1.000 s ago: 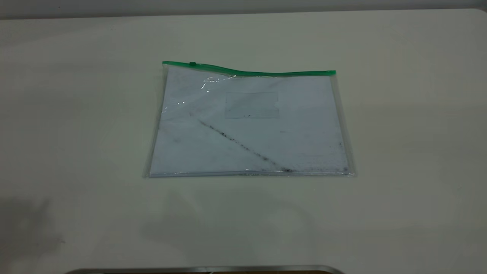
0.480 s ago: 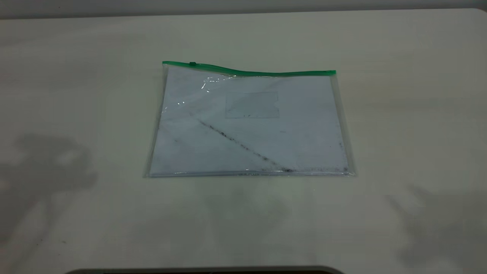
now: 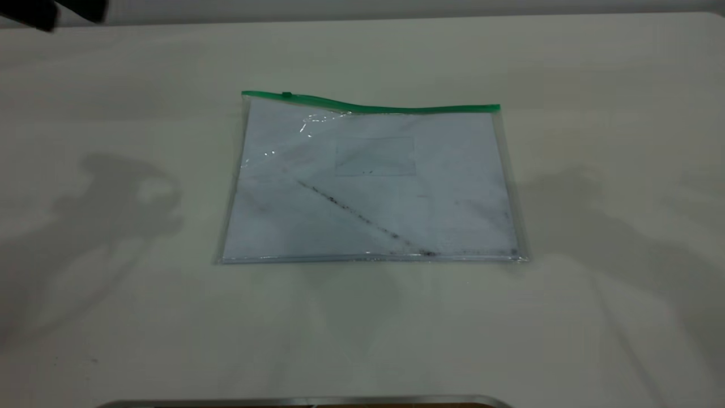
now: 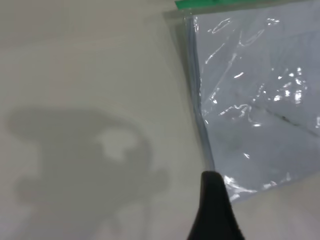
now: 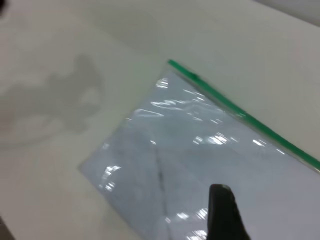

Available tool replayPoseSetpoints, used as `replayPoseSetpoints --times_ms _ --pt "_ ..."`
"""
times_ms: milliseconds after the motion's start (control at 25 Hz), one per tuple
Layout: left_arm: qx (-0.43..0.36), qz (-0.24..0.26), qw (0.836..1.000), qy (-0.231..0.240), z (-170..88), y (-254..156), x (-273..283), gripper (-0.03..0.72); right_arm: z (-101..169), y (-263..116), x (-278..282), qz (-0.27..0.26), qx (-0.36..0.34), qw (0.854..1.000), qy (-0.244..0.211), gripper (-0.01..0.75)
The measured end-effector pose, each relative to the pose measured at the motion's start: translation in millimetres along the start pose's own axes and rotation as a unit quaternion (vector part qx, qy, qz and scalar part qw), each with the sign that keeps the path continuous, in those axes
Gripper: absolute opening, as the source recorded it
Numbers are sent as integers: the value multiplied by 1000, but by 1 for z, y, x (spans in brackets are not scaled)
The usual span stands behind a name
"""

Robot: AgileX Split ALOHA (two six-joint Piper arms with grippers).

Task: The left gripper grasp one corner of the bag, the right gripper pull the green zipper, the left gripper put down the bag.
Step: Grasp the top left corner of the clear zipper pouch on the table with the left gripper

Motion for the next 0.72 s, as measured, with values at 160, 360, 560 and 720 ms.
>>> replayPoseSetpoints --times_ms 160,360,560,720 --pt "-8 26 1000 -1 13 17 -42 590 1 17 -40 -4 2 998 58 503" --pt "7 52 999 -5 32 34 -102 590 -6 30 -74 -13 -37 991 124 505" --pt "22 68 996 -56 38 47 -158 590 -12 39 -91 -20 -55 986 159 505" --pt "16 64 991 -114 34 55 -189 590 -13 39 -94 -19 -58 985 160 505"
Point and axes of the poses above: a point on each arm's last joint axis where the gripper is mounted, x pointing back along that axis away from the gripper, z along the wrist's bending axis when the last joint is at zero, y = z × x, the point moved 4 cm from there along -x, pointing out along that axis toward the gripper, and after that the axes turned 9 degrees about x, right-handed, at the moved point
